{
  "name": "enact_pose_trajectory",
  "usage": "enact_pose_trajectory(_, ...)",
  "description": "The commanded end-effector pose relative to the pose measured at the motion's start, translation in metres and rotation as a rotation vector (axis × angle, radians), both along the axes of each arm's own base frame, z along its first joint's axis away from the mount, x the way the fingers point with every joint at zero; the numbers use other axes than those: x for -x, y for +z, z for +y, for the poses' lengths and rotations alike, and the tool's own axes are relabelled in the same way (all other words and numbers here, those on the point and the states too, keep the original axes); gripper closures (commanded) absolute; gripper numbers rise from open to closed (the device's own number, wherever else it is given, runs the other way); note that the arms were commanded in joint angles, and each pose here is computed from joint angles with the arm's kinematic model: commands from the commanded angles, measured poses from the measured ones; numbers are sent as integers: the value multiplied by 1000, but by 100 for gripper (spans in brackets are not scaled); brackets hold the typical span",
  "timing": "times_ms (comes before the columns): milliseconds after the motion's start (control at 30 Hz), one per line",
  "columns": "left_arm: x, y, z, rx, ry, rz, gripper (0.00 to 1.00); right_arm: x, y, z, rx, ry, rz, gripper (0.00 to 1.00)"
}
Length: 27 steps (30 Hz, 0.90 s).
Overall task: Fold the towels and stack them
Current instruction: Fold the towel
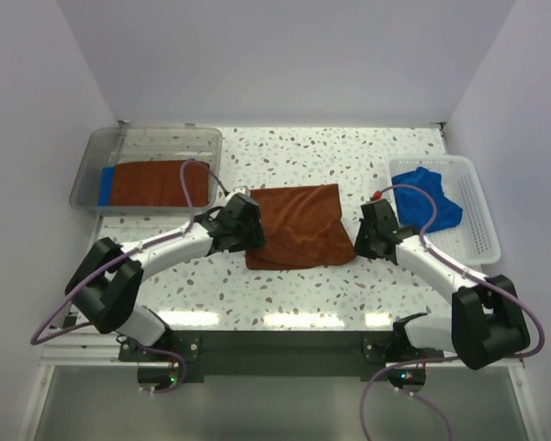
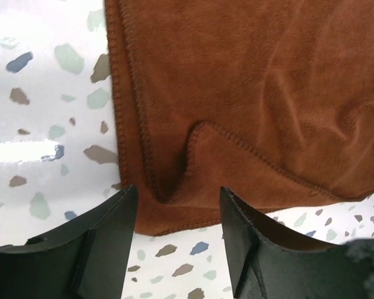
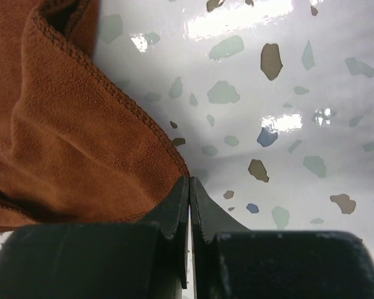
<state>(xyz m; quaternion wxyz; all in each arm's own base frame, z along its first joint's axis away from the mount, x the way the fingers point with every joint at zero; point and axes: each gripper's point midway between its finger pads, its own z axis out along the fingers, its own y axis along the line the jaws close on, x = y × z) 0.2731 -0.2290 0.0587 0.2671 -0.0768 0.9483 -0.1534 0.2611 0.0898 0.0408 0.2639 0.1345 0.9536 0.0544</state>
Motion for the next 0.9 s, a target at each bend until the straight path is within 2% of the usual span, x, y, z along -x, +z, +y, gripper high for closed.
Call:
enact_pose_trajectory(0, -23, 18, -22, 23, 9, -55, 41, 11, -4, 2, -10, 51, 19, 100)
enact_pose_trajectory(200, -30, 2, -37, -90, -103, -23, 46, 9, -6, 7, -27, 93, 10, 100)
enact_pose_trajectory(567, -33, -22, -32, -216, -158, 25, 55, 10, -7, 11, -40, 123, 3, 100)
enact_pose_trajectory(700, -29, -22, -36, -218, -195, 25, 71, 11, -8, 11, -42, 121, 4, 100)
enact_pose_trajectory(867, -24, -16, -42, -226, -238, 4, 84, 11, -6, 10, -36, 118, 1, 100)
